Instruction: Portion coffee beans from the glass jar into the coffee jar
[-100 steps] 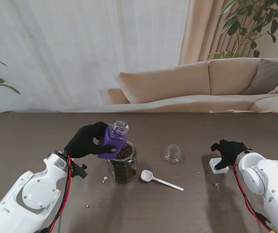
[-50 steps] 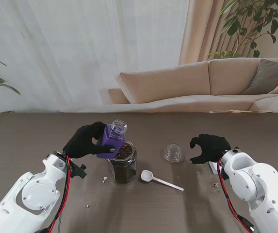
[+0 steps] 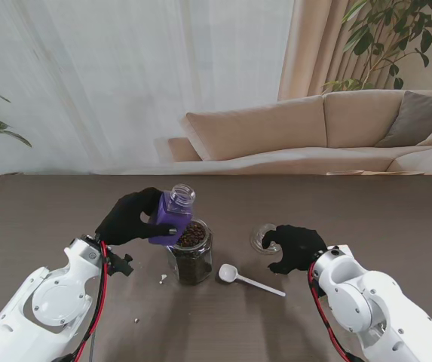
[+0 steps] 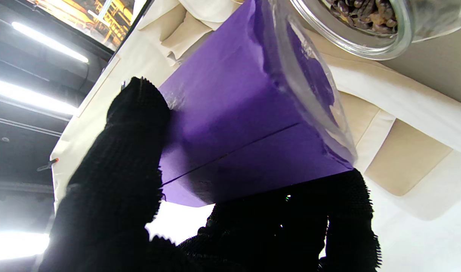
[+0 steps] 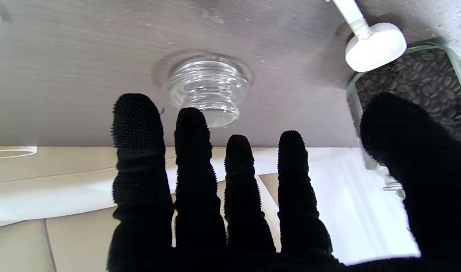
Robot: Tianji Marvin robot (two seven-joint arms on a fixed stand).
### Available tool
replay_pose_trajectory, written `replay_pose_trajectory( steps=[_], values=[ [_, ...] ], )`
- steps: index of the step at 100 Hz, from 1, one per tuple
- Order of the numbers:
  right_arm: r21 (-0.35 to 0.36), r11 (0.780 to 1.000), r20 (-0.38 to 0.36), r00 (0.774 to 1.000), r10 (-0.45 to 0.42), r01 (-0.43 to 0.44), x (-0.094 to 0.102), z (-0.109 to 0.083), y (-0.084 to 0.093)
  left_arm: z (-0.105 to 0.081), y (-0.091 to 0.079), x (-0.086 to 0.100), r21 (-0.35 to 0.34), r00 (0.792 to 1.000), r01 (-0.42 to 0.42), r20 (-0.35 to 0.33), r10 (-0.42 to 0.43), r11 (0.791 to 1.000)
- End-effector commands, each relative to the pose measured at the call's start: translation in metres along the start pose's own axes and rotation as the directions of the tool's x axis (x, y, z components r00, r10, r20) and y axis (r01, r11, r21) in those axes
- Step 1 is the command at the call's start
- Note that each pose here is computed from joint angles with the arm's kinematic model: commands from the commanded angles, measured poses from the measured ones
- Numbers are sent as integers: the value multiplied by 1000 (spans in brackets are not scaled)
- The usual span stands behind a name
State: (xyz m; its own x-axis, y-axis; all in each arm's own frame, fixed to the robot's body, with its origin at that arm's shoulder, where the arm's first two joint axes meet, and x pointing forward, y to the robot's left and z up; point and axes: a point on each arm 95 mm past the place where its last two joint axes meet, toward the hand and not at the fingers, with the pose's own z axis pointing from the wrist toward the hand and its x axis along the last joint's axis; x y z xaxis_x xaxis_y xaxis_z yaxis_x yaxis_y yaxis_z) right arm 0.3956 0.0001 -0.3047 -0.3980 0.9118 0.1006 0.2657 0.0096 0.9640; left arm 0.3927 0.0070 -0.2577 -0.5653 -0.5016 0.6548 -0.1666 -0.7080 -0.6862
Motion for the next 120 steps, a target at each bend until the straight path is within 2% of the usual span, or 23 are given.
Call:
replay_pose_trajectory(
  steps=[1, 18, 59, 105, 120],
  values=[
    [5, 1000, 0, 1000, 22, -22, 10, 4, -7, -2, 1, 1, -9, 1000, -1, -4, 1, 1000],
    [-13, 1000, 9, 1000, 25, -25, 23, 9, -17, -4, -1, 1, -4, 1000, -2, -8, 2, 1000],
    [29, 999, 45, 998, 33, -34, 43, 23, -47, -7, -2, 1, 11, 1000, 8, -8, -8, 1000],
    [51, 998, 81, 996, 29, -33, 50, 38, -68, -9, -1, 3, 16, 1000, 8, -7, -8, 1000],
    [43, 999, 96, 995, 20, -25, 51, 40, -70, -9, -1, 3, 13, 1000, 8, -4, -8, 1000]
  ],
)
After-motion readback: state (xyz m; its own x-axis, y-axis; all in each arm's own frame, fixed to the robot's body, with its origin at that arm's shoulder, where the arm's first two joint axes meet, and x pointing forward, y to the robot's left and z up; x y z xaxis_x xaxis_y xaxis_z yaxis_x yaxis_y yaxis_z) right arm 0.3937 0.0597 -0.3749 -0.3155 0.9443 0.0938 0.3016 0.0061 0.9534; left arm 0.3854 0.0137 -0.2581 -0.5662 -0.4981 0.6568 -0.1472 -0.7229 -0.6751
